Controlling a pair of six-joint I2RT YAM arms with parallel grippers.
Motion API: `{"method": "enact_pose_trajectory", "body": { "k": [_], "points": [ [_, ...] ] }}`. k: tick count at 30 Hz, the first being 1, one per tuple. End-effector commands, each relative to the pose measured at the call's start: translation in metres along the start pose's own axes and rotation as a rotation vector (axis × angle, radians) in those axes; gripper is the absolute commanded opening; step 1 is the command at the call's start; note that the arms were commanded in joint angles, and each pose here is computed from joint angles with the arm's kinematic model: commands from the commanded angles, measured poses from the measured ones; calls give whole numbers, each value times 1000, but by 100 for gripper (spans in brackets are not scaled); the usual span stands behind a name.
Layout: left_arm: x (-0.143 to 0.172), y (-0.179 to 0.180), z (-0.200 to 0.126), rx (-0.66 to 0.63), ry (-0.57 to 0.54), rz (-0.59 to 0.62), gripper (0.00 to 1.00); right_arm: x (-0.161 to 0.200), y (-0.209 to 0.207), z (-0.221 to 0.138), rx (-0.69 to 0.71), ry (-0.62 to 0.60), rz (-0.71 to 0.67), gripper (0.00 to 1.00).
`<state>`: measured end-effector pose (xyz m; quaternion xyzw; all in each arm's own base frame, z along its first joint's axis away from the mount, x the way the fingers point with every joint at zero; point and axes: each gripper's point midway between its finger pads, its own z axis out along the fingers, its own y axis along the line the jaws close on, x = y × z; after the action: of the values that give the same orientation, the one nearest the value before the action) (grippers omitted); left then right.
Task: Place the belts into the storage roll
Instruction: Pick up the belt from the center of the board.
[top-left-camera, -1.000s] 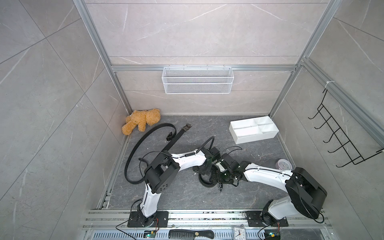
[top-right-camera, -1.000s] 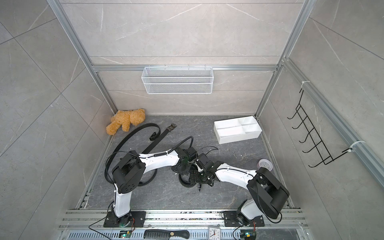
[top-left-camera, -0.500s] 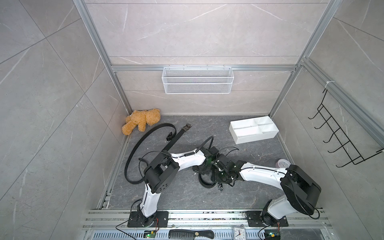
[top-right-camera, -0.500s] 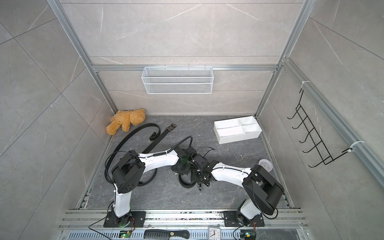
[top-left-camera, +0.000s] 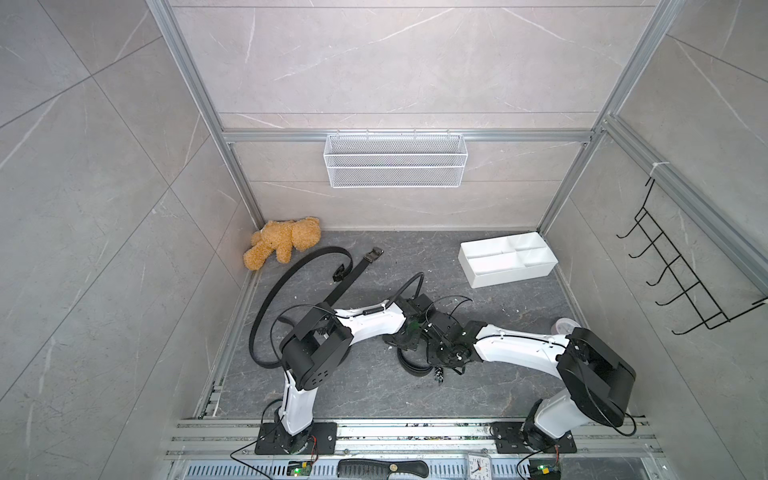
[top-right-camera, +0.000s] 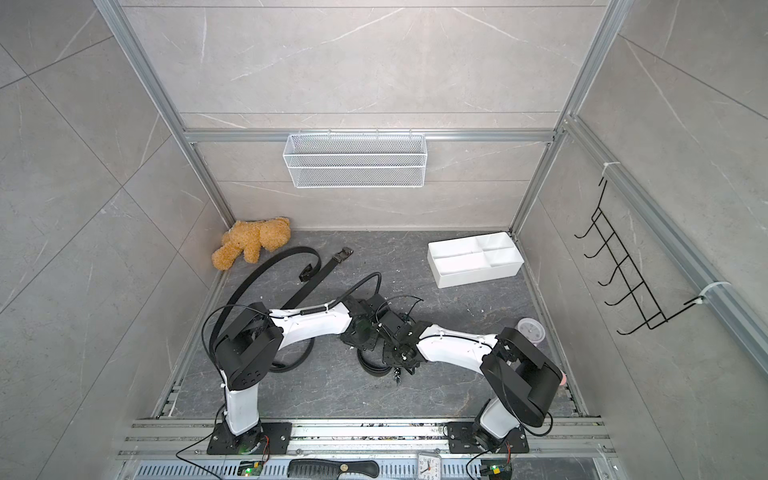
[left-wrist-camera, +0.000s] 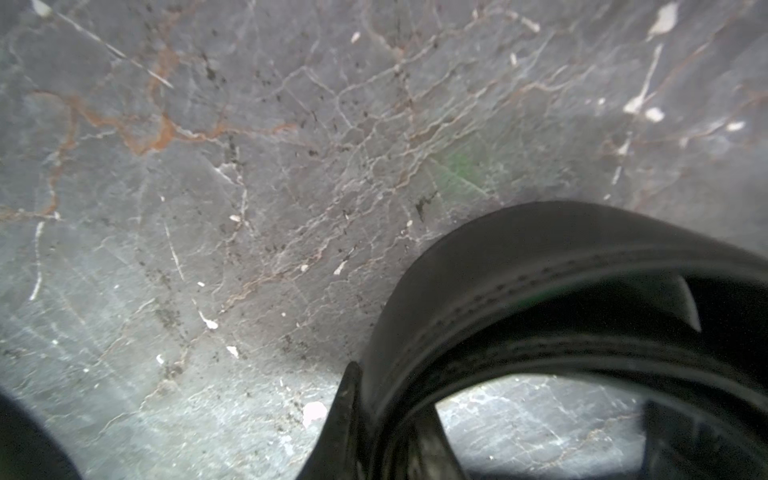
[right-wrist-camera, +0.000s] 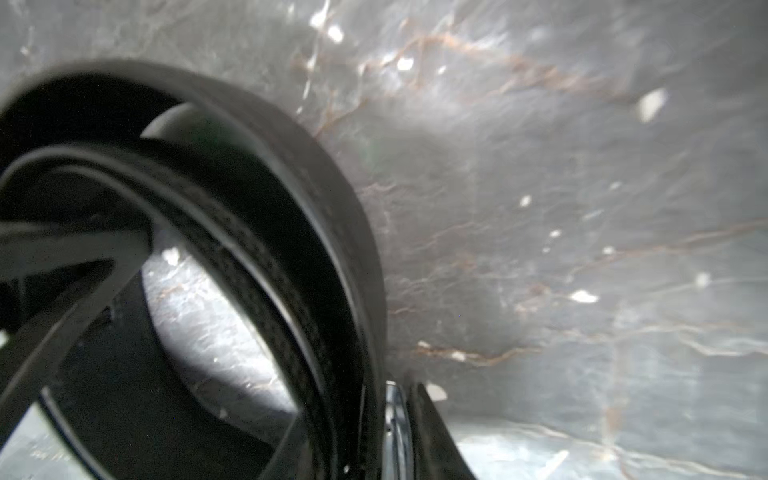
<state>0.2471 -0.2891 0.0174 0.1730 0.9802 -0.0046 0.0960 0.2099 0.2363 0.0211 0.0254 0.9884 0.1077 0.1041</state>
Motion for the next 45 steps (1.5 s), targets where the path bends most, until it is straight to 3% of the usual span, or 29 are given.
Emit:
{"method": "enact_pose_trajectory", "body": {
  "k": [1,5,7,10,13,19,23,24,26,29,30,37,45],
  "points": [
    [3,12,20,-15,0,-35,34,-8,-7,-4,66,-29,-39,7],
    [-1,2,2,65,-30,-46,69,-8,-7,-6,86,-10,-92,0],
    [-6,-3,-8,117,-37,-61,80,-7,-7,-9,90,2,-127,0],
    [-13,-5,-12,171,-28,-85,82,-7,-6,-12,96,12,-169,0],
    [-17,-2,-5,146,-14,-44,80,-6,-3,-12,100,42,-234,0],
    [-11,-16,13,194,44,10,62,-7,3,-5,95,74,-269,0],
    [-3,-16,24,192,77,6,28,-11,1,2,110,60,-252,0],
    [-1,-16,26,195,86,0,16,-12,1,2,108,53,-242,2],
    [3,-15,27,197,97,-12,2,-13,-1,2,116,42,-218,14],
    [6,-11,25,182,96,-58,0,-11,-5,1,126,49,-156,37],
    [7,-10,24,179,93,-76,0,-8,-5,-1,128,62,-127,40],
    [2,-13,12,195,67,-125,0,6,-2,8,113,112,27,48],
    [0,-19,8,216,64,-123,0,2,12,3,68,84,92,40]
  ]
}}
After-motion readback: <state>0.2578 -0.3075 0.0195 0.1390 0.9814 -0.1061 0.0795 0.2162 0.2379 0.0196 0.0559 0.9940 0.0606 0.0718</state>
